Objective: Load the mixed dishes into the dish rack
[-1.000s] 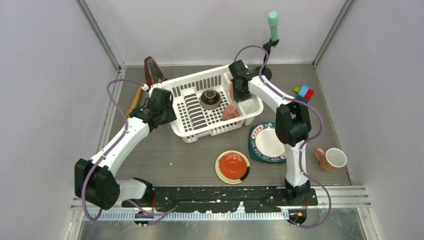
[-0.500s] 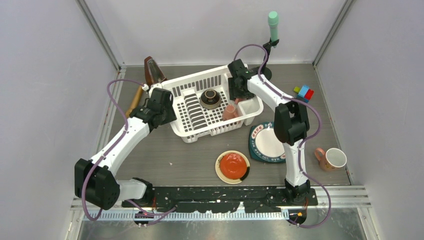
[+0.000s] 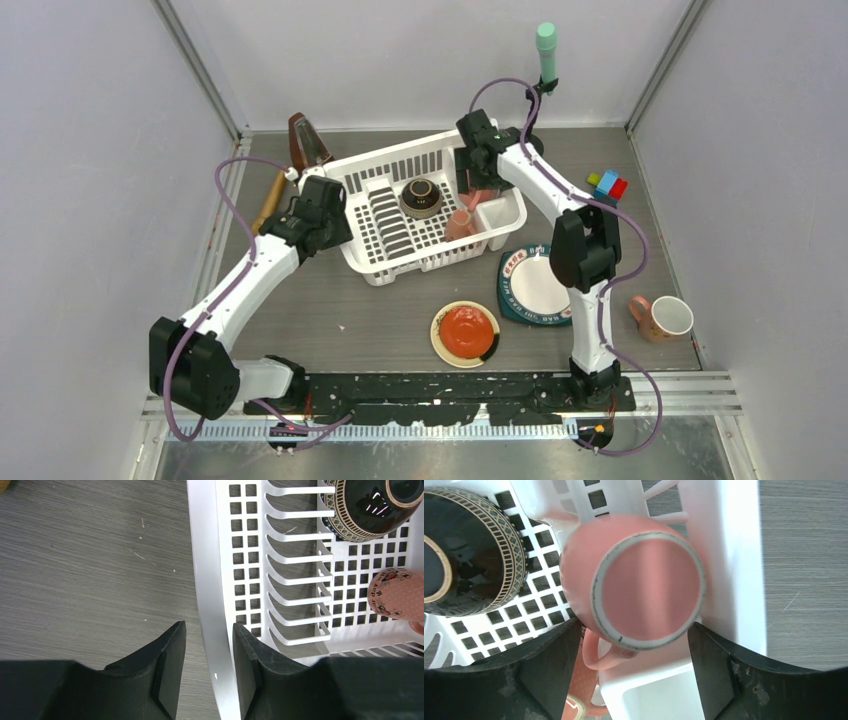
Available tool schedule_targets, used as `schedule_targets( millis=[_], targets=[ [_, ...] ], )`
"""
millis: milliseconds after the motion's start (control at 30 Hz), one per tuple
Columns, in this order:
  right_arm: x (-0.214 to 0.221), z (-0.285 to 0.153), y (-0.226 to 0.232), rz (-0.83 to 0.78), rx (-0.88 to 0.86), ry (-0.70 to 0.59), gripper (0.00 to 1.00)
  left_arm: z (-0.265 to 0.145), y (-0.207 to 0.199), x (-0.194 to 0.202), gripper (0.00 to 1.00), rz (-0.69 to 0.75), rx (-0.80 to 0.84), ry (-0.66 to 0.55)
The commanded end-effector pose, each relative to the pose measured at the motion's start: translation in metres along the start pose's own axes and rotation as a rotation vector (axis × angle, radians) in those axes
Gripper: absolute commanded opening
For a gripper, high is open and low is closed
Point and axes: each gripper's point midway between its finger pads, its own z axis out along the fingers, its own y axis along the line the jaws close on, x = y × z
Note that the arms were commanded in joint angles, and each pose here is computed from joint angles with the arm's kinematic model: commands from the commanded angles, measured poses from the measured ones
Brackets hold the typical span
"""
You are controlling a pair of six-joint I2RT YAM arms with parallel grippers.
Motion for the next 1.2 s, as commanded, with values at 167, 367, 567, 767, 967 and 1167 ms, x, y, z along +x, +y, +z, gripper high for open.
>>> schedule_targets(
  millis=[167, 367, 567, 767, 967, 1167],
  targets=[
    [-0.040, -0.061, -0.019, 0.043, 0.000, -0.135, 0.89, -0.015, -0.004, -0.025, 0.42, -0.018, 0.020, -0.080],
    [-0.047, -0.090, -0.018, 0.053, -0.052, -0.172, 0.90, -0.021, -0.003, -0.027, 0.42, -0.011, 0.018, -0.082],
    [-0.057, -0.124, -0.024, 0.079, -0.084, -0.235, 0.90, -0.034, 0.007, -0.038, 0.46, 0.022, -0.014, -0.126],
    [-0.065, -0.153, -0.037, 0.175, -0.061, -0.294, 0.90, -0.055, 0.014, -0.054, 0.50, 0.058, -0.033, -0.171],
    [-0.065, -0.193, -0.049, 0.321, -0.078, -0.327, 0.99, -0.081, 0.018, -0.066, 0.63, 0.069, -0.023, -0.201],
    [-0.050, -0.213, -0.063, 0.288, -0.126, -0.383, 1.00, -0.103, 0.004, -0.065, 0.99, 0.134, 0.057, -0.100]
  ],
)
